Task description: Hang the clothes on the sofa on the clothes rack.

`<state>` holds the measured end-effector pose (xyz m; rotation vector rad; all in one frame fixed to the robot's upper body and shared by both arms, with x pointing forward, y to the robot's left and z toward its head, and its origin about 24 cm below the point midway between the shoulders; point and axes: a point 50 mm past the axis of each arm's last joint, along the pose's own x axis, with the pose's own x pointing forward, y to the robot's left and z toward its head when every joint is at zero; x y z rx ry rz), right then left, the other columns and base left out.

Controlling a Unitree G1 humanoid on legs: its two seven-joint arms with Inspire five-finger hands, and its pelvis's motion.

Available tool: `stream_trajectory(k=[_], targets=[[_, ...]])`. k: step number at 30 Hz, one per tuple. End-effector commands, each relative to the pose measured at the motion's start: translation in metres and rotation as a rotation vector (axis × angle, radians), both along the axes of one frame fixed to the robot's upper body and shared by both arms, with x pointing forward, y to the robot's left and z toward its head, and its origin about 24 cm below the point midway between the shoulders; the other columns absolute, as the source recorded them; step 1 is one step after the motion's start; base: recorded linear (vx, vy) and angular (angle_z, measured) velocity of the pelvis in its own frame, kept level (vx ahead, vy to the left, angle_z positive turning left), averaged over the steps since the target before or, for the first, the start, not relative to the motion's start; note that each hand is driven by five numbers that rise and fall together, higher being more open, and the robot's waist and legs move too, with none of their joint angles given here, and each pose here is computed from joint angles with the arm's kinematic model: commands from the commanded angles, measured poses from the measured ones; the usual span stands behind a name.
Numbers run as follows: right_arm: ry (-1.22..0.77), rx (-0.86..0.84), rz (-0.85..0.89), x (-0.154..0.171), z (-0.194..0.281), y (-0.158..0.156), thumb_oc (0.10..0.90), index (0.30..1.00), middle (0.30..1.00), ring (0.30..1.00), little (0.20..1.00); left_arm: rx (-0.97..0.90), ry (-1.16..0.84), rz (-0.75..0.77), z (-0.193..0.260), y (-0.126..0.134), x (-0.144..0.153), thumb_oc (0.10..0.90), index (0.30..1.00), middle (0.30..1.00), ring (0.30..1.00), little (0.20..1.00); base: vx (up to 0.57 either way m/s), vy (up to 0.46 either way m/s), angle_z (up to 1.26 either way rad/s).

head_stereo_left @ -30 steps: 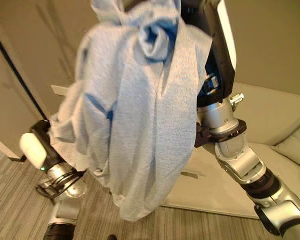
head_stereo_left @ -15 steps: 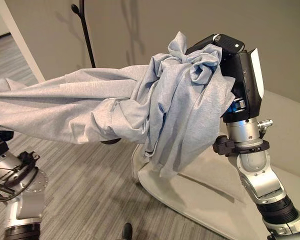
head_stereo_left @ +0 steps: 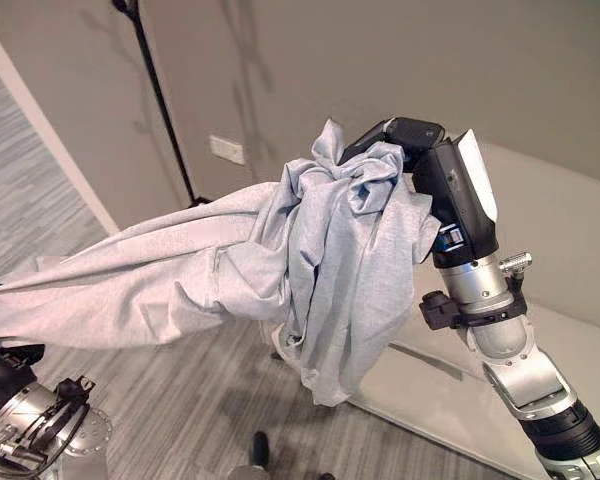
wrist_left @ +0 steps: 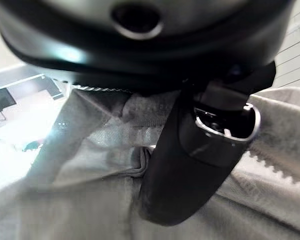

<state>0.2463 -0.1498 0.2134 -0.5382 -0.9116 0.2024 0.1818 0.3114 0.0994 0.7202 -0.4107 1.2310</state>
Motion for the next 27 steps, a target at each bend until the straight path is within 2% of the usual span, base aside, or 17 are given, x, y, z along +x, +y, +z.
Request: stream_trajectory(k=[1, 7, 11, 13, 17, 20, 25, 27], targets=[[-0.287, 0.042, -0.160, -0.006, 0.037, -0.015, 0.400, 0.300, 0.300, 0.300, 0.300, 0.196, -0.203, -0.070, 0.052, 0.002, 0.003, 0.400, 0.300, 0.300, 0.300, 0.300, -0.08, 0.301, 1.25], [-0.247, 0.156, -0.226, 0.002, 0.025, -0.017, 0.400, 0.300, 0.300, 0.300, 0.300, 0.091, -0.259, -0.304, 0.045, -0.039, 0.031, 0.400, 0.300, 0.300, 0.300, 0.300, -0.03, 0.679, 0.38], [-0.175, 0.148, -0.390, 0.000, 0.000, -0.033, 0.400, 0.300, 0.300, 0.300, 0.300, 0.036, -0.201, -0.544, 0.039, -0.076, 0.048, 0.400, 0.300, 0.300, 0.300, 0.300, 0.05, 0.548, -0.11], [-0.152, 0.153, -0.427, 0.001, -0.007, -0.037, 0.400, 0.300, 0.300, 0.300, 0.300, 0.056, -0.178, -0.581, 0.040, -0.080, 0.050, 0.400, 0.300, 0.300, 0.300, 0.300, -0.03, 0.424, 0.43], [-0.169, 0.159, -0.498, 0.004, -0.010, -0.035, 0.400, 0.300, 0.300, 0.300, 0.300, 0.123, -0.144, -0.563, 0.044, -0.075, 0.050, 0.400, 0.300, 0.300, 0.300, 0.300, 0.00, 0.504, 0.40], [-0.151, 0.133, -0.502, 0.004, -0.015, -0.033, 0.400, 0.300, 0.300, 0.300, 0.300, 0.128, -0.098, -0.524, 0.037, -0.070, 0.041, 0.400, 0.300, 0.300, 0.300, 0.300, 0.03, 0.402, -0.45], [-0.122, 0.120, -0.488, 0.005, -0.021, -0.033, 0.400, 0.300, 0.300, 0.300, 0.300, 0.066, -0.073, -0.478, 0.028, -0.063, 0.036, 0.400, 0.300, 0.300, 0.300, 0.300, 0.02, 0.215, -0.48], [-0.110, 0.112, -0.504, 0.002, -0.026, -0.039, 0.400, 0.300, 0.300, 0.300, 0.300, 0.039, -0.067, -0.514, 0.024, -0.070, 0.039, 0.400, 0.300, 0.300, 0.300, 0.300, 0.14, 0.135, -0.30]])
